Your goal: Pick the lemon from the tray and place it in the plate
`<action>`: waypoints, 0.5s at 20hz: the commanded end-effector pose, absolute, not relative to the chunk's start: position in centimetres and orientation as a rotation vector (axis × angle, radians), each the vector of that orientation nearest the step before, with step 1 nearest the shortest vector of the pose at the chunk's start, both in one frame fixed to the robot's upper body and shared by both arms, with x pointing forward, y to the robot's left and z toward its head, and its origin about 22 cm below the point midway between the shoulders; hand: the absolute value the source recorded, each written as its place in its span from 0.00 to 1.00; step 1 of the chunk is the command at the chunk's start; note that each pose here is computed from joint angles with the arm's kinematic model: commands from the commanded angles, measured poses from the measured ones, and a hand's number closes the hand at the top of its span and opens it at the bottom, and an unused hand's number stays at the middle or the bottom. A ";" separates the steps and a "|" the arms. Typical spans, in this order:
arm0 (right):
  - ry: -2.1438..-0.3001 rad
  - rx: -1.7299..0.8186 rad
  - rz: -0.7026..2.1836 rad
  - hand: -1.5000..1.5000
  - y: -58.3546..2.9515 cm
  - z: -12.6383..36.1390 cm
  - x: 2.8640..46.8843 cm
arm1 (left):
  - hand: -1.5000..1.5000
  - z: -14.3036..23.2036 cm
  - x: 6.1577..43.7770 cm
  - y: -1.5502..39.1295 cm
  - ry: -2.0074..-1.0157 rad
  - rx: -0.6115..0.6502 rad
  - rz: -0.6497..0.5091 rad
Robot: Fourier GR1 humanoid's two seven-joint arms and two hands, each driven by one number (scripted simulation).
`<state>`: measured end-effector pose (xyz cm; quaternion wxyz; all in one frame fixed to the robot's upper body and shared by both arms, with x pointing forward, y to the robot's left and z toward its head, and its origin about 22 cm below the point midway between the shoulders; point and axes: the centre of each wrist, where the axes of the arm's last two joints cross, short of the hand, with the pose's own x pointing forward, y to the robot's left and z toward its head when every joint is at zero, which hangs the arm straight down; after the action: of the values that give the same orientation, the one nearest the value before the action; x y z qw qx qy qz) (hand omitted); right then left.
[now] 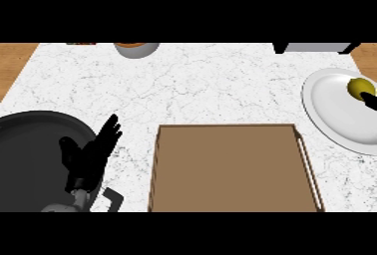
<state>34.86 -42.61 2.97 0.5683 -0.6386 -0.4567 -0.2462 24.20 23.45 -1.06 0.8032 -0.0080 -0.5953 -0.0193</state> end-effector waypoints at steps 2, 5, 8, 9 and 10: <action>-1.196 -1.494 -0.756 0.00 -44.3 3.0 33.0 | 0.50 -2.5 24.3 23.6 -1.198 0.003 -0.017; -1.235 -1.422 -0.819 0.00 -45.3 2.2 31.6 | 0.50 -3.4 22.5 23.1 -1.170 -0.011 -0.019; -1.306 -1.322 -0.783 0.00 -46.9 0.4 28.3 | 0.50 -2.8 22.5 24.3 -1.177 0.001 -0.028; -1.321 -1.243 -0.763 0.00 -44.1 -0.9 29.1 | 0.50 -2.9 22.9 23.3 -1.201 0.005 0.011; -1.333 -1.236 -0.794 0.00 -45.0 -1.0 28.2 | 0.50 -3.2 22.9 23.9 -1.181 0.008 0.002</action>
<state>30.11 -44.86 0.37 0.5459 -0.5610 -0.5327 -0.3218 23.73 23.89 -1.17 0.8082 -0.0002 -0.5887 -0.0128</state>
